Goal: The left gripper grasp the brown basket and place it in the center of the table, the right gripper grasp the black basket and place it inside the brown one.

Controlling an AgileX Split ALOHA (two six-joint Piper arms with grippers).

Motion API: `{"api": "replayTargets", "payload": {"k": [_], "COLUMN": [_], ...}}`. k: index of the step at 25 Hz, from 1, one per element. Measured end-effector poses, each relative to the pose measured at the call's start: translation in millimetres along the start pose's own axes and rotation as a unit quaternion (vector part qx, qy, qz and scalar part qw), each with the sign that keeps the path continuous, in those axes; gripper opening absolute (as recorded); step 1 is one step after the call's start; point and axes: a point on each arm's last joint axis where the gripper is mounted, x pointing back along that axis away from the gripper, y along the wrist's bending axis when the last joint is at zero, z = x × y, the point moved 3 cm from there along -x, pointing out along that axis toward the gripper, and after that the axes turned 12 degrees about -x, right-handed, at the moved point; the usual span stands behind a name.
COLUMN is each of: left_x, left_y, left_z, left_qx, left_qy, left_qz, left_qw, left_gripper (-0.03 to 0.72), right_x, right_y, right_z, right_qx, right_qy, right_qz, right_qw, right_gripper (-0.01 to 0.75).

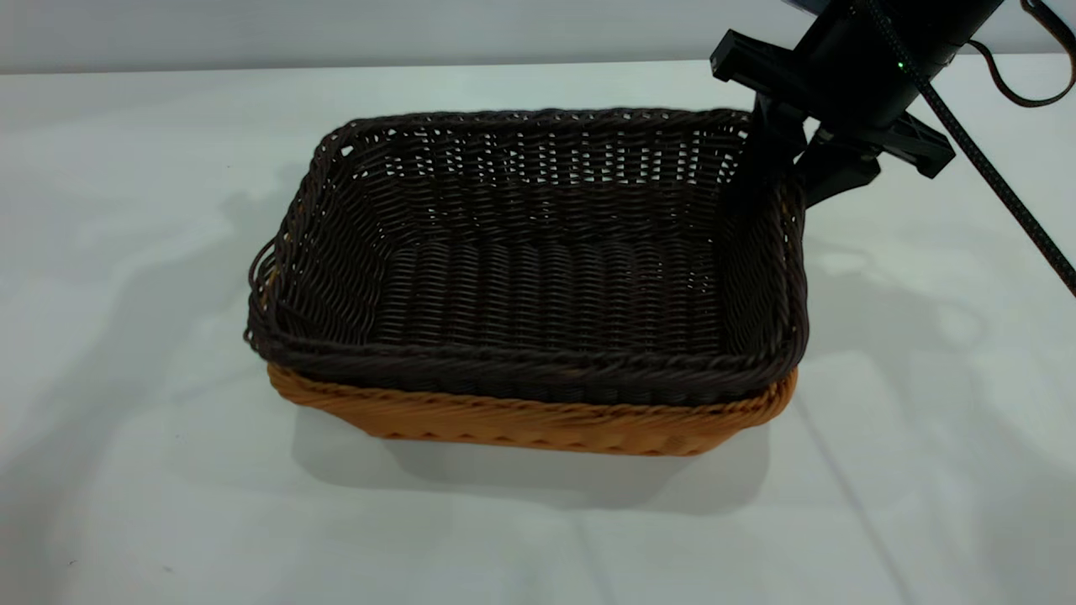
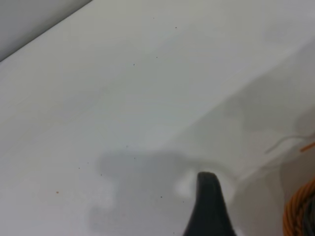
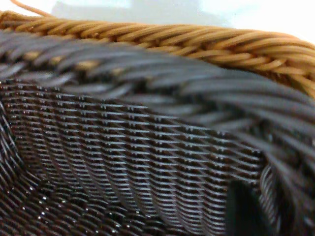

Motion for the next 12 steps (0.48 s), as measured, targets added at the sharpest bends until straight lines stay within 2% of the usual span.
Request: {"api": "replayTargets", "payload": {"k": [4,6,8,12], "left_x": [9,21,41,90], "left_y": [0,1,1,-1], "left_z": [-5,-11,-21,-40], "left_qx": [-0.007,-0.011,-0.019,-0.036], "left_qy": [-0.008,-0.02,-0.037,-0.08], "left_qz": [-0.006,-0.013,-0.025,-0.056], "left_qw": [1.0,1.0,0.999,0.995], "left_gripper": [0.489,0.489,0.489,0.489], "right_x": [7,16,29,60], "right_y": [5,9,16,35], "right_z": [-2,-6,-15,-26], "right_qx": [0.034,0.057,0.078,0.11], "right_qy": [0.017,0.031,0.034,0.033], "right_qz": [-0.003,-0.003,-0.003,-0.008], "right_qw": [0.999,0.998,0.996,0.993], "right_gripper": [0.444,0.497,0.527,0.541]}}
